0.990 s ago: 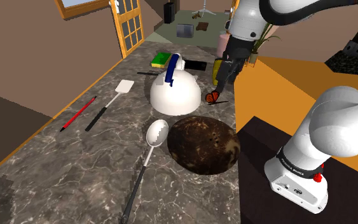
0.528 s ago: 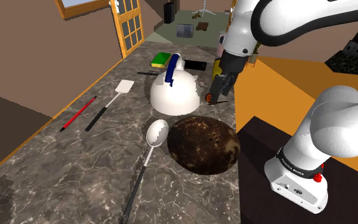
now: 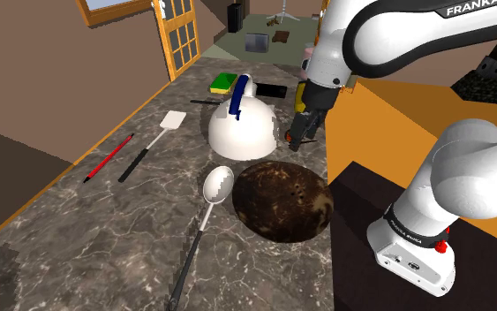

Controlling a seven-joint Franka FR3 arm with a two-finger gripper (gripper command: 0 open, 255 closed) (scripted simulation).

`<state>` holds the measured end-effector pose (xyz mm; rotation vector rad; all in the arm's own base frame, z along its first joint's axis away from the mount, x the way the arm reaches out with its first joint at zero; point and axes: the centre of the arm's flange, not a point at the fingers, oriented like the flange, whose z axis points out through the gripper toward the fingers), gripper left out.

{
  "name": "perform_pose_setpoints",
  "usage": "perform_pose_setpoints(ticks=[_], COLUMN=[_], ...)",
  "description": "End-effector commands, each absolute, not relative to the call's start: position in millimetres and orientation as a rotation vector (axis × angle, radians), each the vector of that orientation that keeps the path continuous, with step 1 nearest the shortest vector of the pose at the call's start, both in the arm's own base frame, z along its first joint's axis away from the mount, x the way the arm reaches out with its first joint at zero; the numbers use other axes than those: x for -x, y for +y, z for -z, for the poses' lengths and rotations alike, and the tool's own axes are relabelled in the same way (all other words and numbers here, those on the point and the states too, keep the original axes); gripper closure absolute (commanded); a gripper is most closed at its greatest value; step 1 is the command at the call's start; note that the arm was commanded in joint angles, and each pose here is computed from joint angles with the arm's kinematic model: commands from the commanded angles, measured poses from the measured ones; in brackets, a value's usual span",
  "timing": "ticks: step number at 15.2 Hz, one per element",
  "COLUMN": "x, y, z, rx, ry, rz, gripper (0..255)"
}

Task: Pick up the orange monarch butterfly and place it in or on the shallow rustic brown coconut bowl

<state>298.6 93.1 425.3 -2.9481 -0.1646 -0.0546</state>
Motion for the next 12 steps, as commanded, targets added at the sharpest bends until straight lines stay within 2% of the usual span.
perform_pose_setpoints(ticks=[1, 2, 3, 12], x=[-298.7, -298.7, -298.7, -298.7], y=[93.2, 93.2, 93.2, 93.2], z=[-425.1, -425.1, -425.1, -425.2], rx=[2.948, 2.948, 2.948, 2.948], ry=[-0.165, -0.165, -0.165, -0.165], rz=[0.055, 0.055, 0.055, 0.055], gripper=[0, 0, 255, 255])
